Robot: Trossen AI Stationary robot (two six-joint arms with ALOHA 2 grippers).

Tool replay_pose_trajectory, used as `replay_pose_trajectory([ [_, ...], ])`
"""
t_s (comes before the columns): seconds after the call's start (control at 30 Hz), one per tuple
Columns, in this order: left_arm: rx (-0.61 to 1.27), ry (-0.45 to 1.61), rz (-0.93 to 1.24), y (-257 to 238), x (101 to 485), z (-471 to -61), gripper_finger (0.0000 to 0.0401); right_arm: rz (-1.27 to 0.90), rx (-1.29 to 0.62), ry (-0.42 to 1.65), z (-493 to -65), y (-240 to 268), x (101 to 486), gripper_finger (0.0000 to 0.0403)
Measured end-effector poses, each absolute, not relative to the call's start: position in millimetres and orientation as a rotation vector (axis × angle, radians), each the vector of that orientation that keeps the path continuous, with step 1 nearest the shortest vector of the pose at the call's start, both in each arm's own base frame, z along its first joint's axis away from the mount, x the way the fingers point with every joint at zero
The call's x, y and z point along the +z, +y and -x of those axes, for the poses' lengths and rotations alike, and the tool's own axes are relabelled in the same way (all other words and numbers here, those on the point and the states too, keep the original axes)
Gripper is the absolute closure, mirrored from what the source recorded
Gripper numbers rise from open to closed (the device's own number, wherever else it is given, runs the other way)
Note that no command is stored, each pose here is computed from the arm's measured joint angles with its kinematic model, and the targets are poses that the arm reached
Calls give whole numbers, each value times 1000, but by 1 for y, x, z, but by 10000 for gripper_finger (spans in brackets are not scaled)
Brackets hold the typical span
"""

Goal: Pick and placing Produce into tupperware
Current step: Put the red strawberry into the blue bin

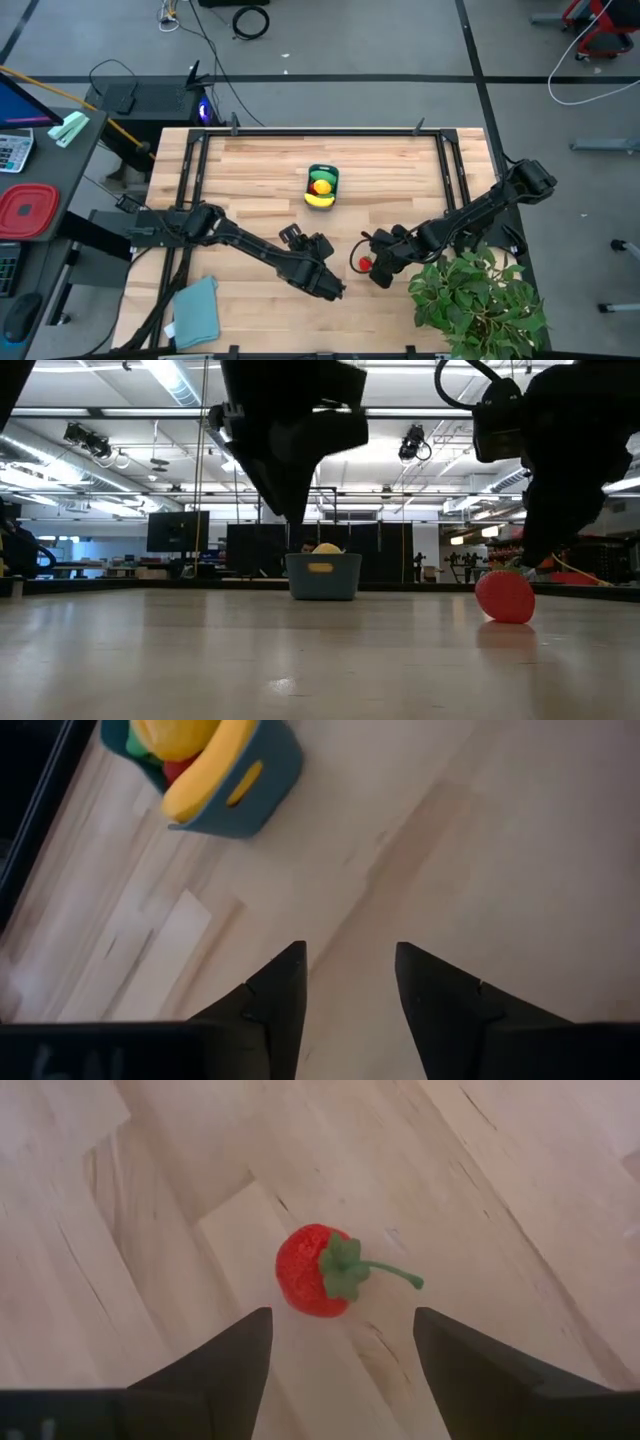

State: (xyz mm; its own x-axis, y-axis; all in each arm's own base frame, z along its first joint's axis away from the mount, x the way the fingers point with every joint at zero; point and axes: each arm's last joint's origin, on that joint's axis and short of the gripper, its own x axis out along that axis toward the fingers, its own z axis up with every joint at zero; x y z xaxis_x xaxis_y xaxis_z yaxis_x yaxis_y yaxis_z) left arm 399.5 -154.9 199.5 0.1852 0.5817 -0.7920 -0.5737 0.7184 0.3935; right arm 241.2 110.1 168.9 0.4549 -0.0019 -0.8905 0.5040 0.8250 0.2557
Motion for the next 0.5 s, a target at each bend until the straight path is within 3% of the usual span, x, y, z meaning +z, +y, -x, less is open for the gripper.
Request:
replay_pose_trajectory([
  [0.23,821,1053,77,-139,195,-415,239,-612,-385,1061,-243,111,164,148],
  [0.5,570,906,96,-147,195,-444,252,-618,-375,1101,-245,119,153,149],
])
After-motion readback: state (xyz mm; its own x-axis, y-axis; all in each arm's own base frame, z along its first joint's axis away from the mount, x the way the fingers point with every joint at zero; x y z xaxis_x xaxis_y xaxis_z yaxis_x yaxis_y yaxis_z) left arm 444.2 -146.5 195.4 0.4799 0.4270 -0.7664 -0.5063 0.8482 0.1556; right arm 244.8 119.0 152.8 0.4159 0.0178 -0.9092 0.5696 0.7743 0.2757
